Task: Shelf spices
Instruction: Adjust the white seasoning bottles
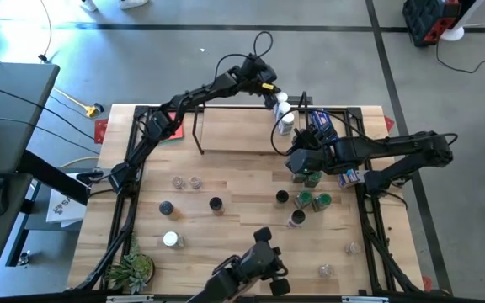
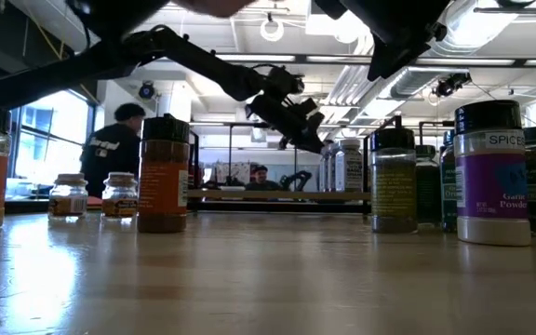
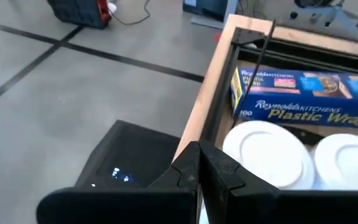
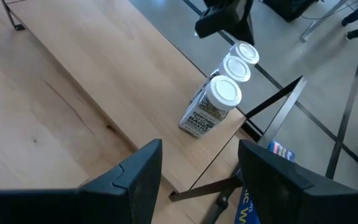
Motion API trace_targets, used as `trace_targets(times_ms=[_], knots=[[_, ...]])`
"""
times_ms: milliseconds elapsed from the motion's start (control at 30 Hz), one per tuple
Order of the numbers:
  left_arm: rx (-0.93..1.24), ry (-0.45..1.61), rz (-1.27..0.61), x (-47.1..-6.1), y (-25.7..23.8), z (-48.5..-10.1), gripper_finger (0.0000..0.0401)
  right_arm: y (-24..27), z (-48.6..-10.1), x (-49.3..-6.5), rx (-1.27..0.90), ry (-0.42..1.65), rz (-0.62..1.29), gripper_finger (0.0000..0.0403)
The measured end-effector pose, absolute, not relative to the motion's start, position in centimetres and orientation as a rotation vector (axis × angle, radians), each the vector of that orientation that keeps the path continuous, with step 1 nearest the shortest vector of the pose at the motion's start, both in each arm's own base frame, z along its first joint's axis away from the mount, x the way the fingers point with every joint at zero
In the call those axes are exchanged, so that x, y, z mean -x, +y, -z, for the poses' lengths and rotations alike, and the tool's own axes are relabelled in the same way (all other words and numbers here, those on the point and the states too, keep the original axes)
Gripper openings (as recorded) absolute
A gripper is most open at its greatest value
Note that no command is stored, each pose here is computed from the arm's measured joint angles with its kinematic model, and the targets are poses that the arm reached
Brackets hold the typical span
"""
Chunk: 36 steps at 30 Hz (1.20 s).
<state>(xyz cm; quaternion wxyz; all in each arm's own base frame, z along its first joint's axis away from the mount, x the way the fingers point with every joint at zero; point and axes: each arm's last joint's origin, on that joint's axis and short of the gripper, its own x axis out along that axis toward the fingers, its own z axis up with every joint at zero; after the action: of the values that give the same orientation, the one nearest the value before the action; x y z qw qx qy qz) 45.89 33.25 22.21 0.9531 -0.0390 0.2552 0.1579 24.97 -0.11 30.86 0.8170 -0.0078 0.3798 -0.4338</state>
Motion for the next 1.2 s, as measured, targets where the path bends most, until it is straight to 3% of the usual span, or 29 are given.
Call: trace_targets(times_ms=[400,667,800,1033,1200], knots=[[0.041,0.512,-0.301,-46.5,32.6,-22.3,0.0,-0.1,-30.9,-25.2,0.003,0.793,0.914,0.0206],[0.021,0.516,-0.289,-46.7,32.2,-22.3,0.0,-0.2,-31.0,-25.9,-0.009,0.834,0.763,0.0205],[0.014,0.518,-0.284,-46.7,32.1,-22.4,0.0,-1.8,-29.8,-26.3,-0.02,0.889,0.71,0.0205],[0.006,0.522,-0.289,-45.5,32.0,-25.0,0.0,-5.8,-29.4,-26.9,0.021,0.902,0.787,0.0205],[-0.02,0.597,-0.268,-44.2,31.4,-26.7,0.0,-9.2,-29.6,-26.3,-0.083,0.88,0.827,0.0197]])
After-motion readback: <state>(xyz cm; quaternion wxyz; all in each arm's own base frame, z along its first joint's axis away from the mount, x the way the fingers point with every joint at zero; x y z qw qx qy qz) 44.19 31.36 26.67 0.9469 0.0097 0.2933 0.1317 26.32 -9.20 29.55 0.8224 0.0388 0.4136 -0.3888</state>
